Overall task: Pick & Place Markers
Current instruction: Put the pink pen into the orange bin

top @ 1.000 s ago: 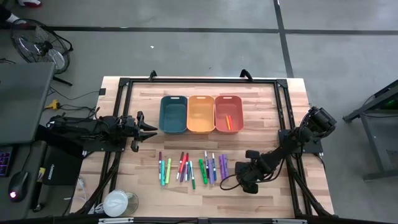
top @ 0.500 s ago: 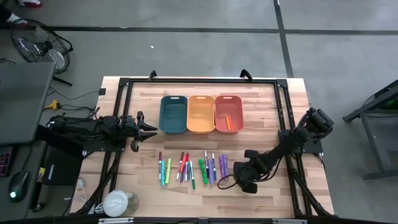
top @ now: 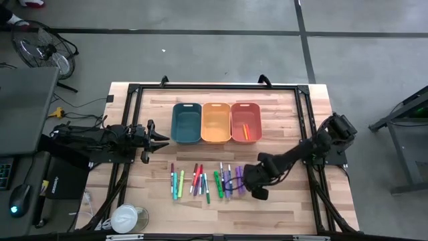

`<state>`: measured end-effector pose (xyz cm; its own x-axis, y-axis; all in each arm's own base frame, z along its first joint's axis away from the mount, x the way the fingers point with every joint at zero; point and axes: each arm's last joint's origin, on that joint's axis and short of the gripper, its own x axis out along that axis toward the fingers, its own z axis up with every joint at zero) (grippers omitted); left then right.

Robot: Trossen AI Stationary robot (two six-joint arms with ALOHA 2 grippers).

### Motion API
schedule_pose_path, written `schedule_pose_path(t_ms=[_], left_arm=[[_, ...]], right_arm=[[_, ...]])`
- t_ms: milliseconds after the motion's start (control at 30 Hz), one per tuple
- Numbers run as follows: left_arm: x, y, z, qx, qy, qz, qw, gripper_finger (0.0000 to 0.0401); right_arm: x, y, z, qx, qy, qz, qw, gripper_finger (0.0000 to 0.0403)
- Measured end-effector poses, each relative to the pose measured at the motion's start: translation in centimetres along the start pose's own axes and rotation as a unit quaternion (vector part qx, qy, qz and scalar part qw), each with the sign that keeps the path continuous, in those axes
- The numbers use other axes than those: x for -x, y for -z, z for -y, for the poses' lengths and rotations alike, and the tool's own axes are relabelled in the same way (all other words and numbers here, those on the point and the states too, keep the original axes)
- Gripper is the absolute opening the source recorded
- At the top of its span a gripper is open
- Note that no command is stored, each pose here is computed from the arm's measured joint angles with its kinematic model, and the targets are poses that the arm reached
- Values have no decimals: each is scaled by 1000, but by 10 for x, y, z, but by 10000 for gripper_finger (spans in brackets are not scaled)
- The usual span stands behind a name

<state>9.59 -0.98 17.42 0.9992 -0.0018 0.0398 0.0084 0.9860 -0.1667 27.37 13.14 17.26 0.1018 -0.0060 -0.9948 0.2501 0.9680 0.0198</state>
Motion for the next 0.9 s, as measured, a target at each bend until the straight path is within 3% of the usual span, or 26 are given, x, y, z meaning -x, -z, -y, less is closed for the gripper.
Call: schedule_pose_path(t_ms=[233,467,900], left_arm=[[0,0,0,0,0,0,1000,94],[0,0,0,0,0,0,1000,94],[0,0,0,0,0,-2,1000,94]], right_arm=[[27,-37,21,-47,-30,7,998,26],[54,-68,56,-131,-44,39,990,26],[80,-88,147,-343,-3,116,932,29]])
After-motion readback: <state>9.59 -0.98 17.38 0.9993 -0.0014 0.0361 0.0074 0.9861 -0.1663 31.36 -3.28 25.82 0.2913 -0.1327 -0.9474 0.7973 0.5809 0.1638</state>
